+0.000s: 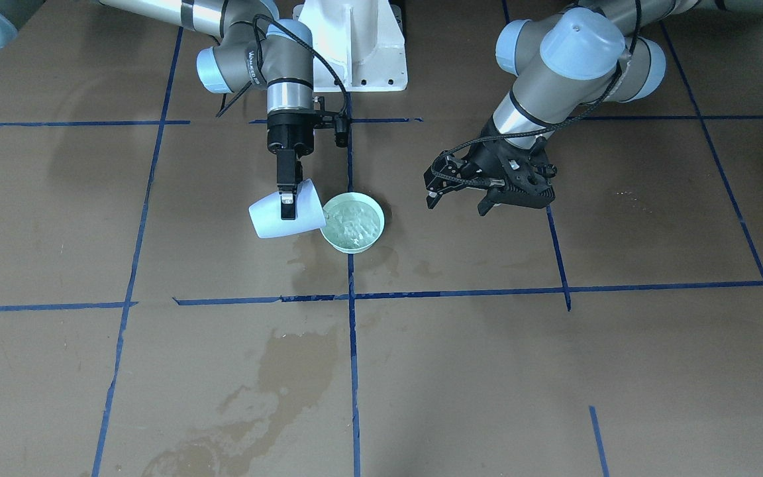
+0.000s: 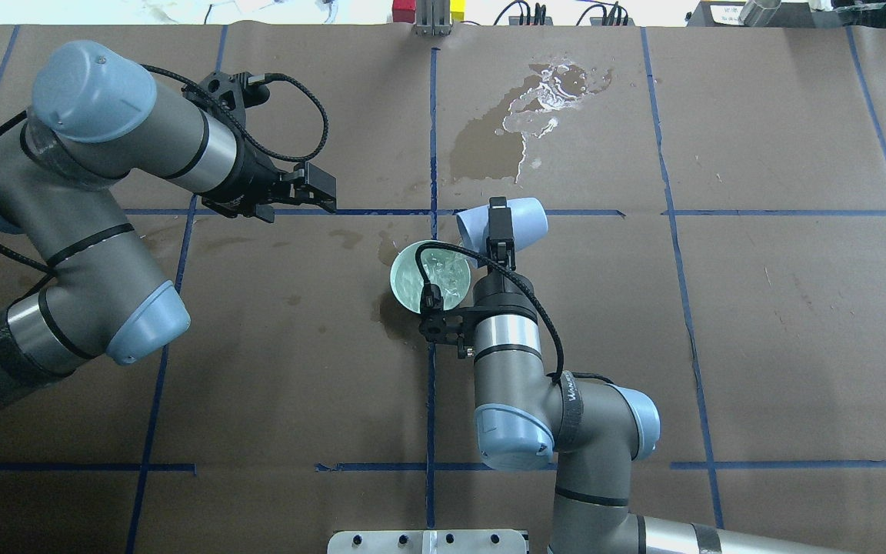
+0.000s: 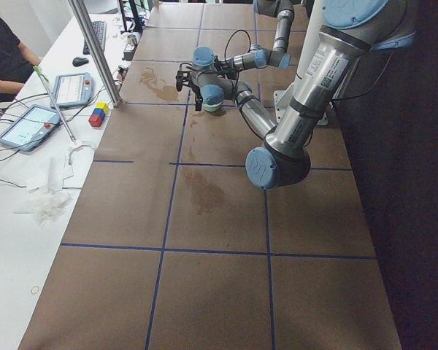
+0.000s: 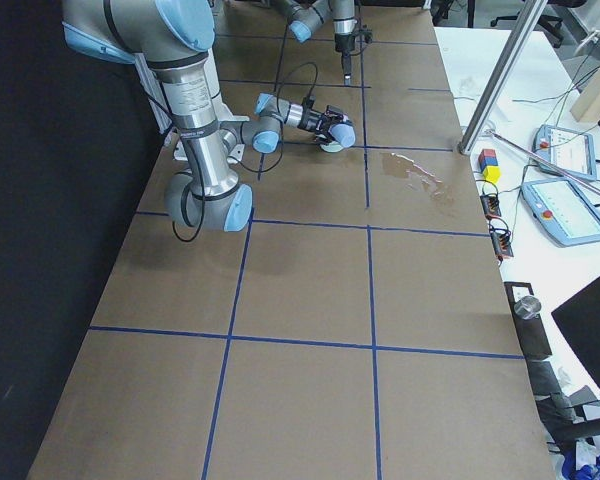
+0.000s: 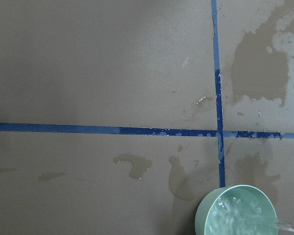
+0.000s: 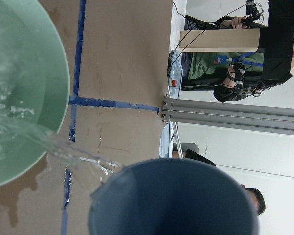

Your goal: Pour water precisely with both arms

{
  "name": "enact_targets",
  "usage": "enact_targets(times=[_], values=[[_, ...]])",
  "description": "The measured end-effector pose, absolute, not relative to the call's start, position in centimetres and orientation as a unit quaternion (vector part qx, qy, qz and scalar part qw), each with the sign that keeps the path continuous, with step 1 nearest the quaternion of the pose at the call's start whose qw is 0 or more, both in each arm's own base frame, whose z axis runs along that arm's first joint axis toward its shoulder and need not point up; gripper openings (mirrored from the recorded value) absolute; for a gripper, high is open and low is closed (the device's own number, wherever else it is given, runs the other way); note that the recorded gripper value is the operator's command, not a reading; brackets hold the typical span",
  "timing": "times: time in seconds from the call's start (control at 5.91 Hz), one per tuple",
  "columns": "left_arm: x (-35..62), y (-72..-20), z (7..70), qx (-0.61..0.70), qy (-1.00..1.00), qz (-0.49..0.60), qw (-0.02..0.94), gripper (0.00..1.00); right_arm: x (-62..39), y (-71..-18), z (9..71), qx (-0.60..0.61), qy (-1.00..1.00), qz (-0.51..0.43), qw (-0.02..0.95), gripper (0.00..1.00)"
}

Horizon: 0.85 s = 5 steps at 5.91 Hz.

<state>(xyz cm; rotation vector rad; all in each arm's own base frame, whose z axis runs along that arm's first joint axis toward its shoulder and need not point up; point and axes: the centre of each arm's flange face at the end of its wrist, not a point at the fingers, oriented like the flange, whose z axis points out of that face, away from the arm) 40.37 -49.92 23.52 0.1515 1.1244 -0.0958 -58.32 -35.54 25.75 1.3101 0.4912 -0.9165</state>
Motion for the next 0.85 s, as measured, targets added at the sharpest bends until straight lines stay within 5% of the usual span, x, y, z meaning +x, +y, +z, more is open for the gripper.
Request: enact_targets(times=[0.85], values=[[40.42,-49.89,23.65,0.071,0.532,-0.046,0.843,1.0,-58.44,-34.73,25.15,0.556,0.304,-0.468,0.616,0.05]])
